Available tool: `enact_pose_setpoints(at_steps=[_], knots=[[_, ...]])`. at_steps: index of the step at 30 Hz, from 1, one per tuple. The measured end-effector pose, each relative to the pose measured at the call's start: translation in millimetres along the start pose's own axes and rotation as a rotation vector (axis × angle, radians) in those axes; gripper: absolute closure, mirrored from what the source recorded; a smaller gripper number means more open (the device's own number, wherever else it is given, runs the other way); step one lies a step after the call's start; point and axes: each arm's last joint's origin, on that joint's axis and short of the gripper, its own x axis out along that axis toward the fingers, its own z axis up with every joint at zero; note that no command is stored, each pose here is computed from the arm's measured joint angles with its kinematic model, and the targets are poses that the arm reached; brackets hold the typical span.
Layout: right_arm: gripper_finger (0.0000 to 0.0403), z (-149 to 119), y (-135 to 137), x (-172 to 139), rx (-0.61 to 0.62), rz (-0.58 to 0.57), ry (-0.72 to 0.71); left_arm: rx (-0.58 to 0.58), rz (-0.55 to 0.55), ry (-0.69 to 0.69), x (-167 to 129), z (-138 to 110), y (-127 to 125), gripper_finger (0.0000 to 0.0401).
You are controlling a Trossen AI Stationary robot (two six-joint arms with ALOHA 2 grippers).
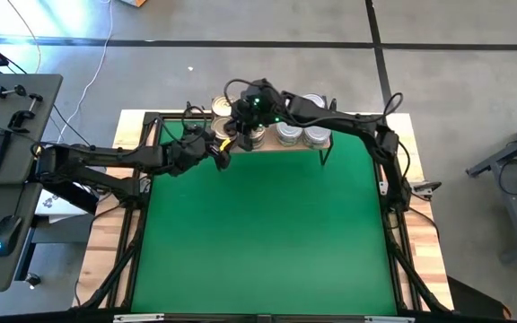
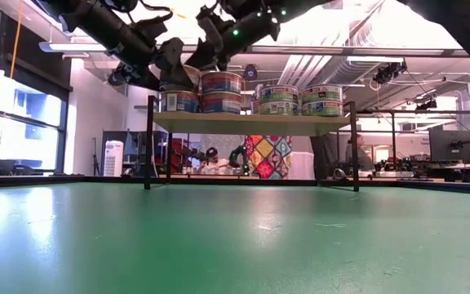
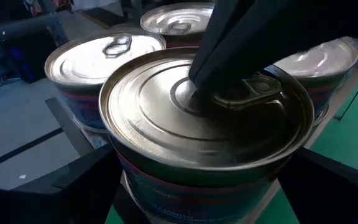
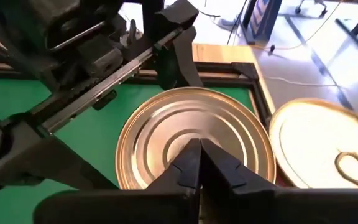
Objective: Stack canned seafood by type on shelf
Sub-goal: Stack the blue tuna can on top of the other blue tuna can on the shelf
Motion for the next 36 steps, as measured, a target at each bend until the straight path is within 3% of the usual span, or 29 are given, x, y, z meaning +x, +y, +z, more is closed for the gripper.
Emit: enact_pose_setpoints(at_steps=[24,36], knots=[[0.0403,-13,-15,0,0.075,-0.007,0.067,0.024,-0.050,0.012,-2,-1,-2,0.0031],[0.0403,-16,-16,1,0.078,-0.029,0.087,-0.026,-0.146,-0.017,-17,14,17,0.0031]])
